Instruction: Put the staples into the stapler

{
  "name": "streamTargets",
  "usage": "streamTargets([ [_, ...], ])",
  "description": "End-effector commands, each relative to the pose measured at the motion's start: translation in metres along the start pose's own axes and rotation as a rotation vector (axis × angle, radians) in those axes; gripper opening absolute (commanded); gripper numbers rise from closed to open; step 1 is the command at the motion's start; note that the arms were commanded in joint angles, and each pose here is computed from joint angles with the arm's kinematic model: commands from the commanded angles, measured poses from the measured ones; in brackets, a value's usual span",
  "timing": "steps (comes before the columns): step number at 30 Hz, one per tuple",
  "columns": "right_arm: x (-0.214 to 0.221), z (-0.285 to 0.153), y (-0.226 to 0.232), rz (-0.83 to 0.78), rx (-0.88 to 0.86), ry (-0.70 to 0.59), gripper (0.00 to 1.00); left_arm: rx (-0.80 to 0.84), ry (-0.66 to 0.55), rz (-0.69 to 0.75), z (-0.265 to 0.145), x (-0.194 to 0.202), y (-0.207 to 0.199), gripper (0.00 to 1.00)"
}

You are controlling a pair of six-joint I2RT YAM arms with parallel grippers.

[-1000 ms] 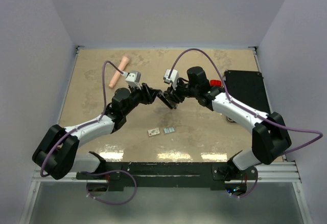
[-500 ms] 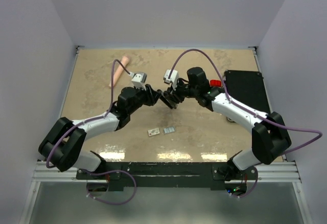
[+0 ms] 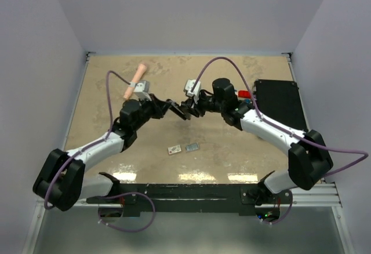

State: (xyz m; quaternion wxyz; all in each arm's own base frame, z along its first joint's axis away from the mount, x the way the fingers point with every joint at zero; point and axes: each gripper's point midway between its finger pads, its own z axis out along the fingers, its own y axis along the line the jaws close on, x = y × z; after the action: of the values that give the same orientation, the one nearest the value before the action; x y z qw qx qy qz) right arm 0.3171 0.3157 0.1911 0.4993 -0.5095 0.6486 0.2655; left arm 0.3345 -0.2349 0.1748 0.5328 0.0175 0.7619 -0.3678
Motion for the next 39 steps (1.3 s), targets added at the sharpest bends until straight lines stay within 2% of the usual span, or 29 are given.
streamTargets([
  [1,-0.045,-0.033,-0.018,-0.053,0.096,-0.158,0.00,-0.242,-0.206,-0.116,-0.038,-0.055,0.071,0.00],
  [5,-0.052,-0.049,-0.027,-0.027,0.157,-0.243,0.00,-0.333,-0.267,-0.163,-0.067,-0.074,0.091,0.00],
  [11,-0.045,-0.054,-0.025,0.030,0.167,-0.309,0.00,-0.309,-0.395,-0.246,-0.103,-0.118,0.091,0.00],
  [17,-0.063,-0.084,-0.017,0.042,0.174,-0.548,0.00,-0.203,-0.403,-0.362,-0.113,-0.121,0.084,0.00],
  [22,-0.048,-0.093,-0.014,0.115,0.167,-0.592,0.00,-0.112,-0.386,-0.450,-0.112,-0.112,0.073,0.00],
  [25,-0.045,-0.101,-0.011,0.149,0.157,-0.657,0.00,-0.078,-0.378,-0.511,-0.111,-0.106,0.071,0.00],
  [26,-0.054,-0.111,-0.009,0.143,0.148,-0.716,0.00,-0.062,-0.387,-0.521,-0.111,-0.106,0.070,0.00],
  [29,-0.048,-0.115,-0.008,0.162,0.144,-0.732,0.00,-0.072,-0.373,-0.607,-0.110,-0.082,0.082,0.00],
  [34,-0.030,-0.098,-0.016,0.192,0.147,-0.656,0.00,-0.091,-0.335,-0.784,-0.112,-0.027,0.104,0.00],
  [35,-0.023,-0.092,-0.018,0.221,0.143,-0.645,0.00,-0.056,-0.361,-0.782,-0.115,-0.030,0.101,0.00],
  [39,0.001,-0.073,-0.015,0.260,0.099,-0.595,0.00,-0.069,-0.342,-0.807,-0.115,-0.015,0.107,0.00],
])
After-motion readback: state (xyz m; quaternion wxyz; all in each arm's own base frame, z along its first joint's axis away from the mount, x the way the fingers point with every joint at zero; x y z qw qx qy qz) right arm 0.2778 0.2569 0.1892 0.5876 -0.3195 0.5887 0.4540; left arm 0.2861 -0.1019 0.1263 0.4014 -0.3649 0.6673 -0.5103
